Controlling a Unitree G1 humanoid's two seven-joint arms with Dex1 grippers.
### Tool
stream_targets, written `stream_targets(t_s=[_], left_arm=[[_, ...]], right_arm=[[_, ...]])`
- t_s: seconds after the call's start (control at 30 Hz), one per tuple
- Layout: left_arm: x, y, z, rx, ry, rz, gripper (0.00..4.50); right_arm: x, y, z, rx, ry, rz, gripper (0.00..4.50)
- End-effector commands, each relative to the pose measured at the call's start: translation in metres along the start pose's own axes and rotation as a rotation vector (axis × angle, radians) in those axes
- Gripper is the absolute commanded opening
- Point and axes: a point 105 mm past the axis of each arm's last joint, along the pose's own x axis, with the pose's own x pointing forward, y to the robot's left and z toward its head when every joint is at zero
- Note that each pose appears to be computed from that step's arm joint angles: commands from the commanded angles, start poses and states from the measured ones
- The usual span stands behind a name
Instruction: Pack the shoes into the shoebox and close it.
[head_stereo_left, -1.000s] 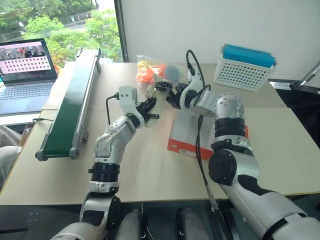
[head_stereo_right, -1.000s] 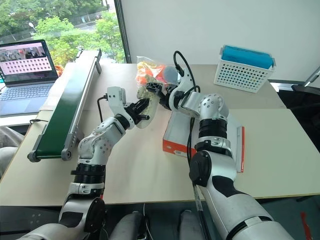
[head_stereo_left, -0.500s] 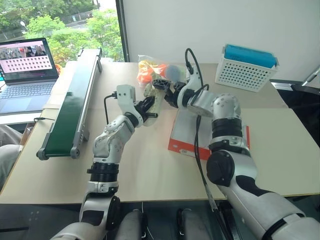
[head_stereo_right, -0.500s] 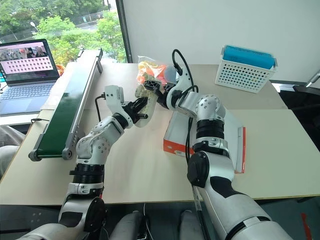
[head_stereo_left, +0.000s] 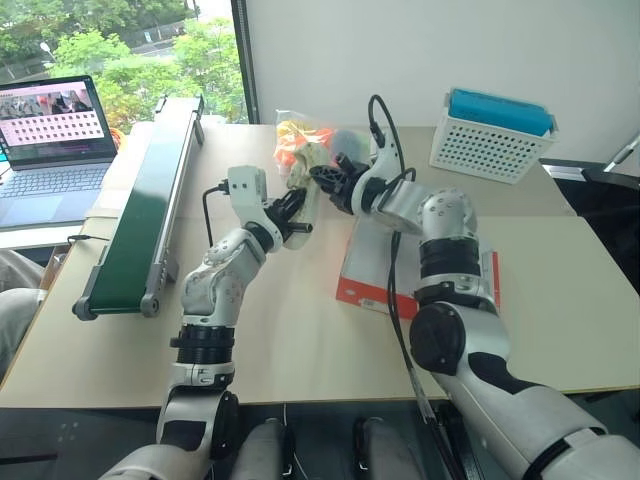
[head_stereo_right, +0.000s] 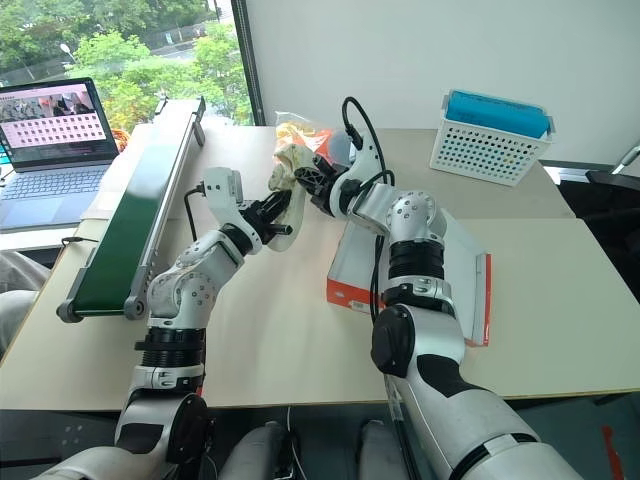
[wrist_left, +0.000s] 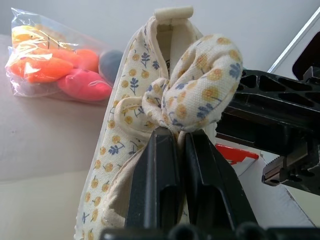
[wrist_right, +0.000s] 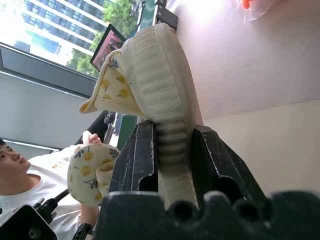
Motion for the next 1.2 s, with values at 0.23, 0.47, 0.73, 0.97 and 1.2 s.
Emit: stream_targets(t_s=[0.23, 0.47, 0.73, 0.97, 1.2], left_arm=[[-0.001, -0.014, 0.002, 0.120, 0.009, -0.043, 1.00], [-0.005, -0.023, 0.005, 0.156, -0.004, -0.107, 2.12], [-0.017, -0.036, 0.007, 0.227, -0.019, -0.182, 2.12], [-0.047, -0.056, -0.012, 0.460, 0.047, -0.455, 2.12], [-0.058, -0.058, -0.034, 0.516, 0.138, -0.582, 2.12]], right_arm=[[-0.003, 0.037, 0.017, 0.002, -0.094, 0.134, 0.47], [-0.013, 0.021, 0.040, -0.089, -0.207, 0.027, 0.46], [-0.059, -0.023, 0.094, -0.206, -0.297, -0.260, 0.46], [-0.104, -0.054, 0.093, -0.179, -0.110, -0.470, 0.46], [-0.141, -0.084, 0.081, -0.186, 0.049, -0.666, 0.46]])
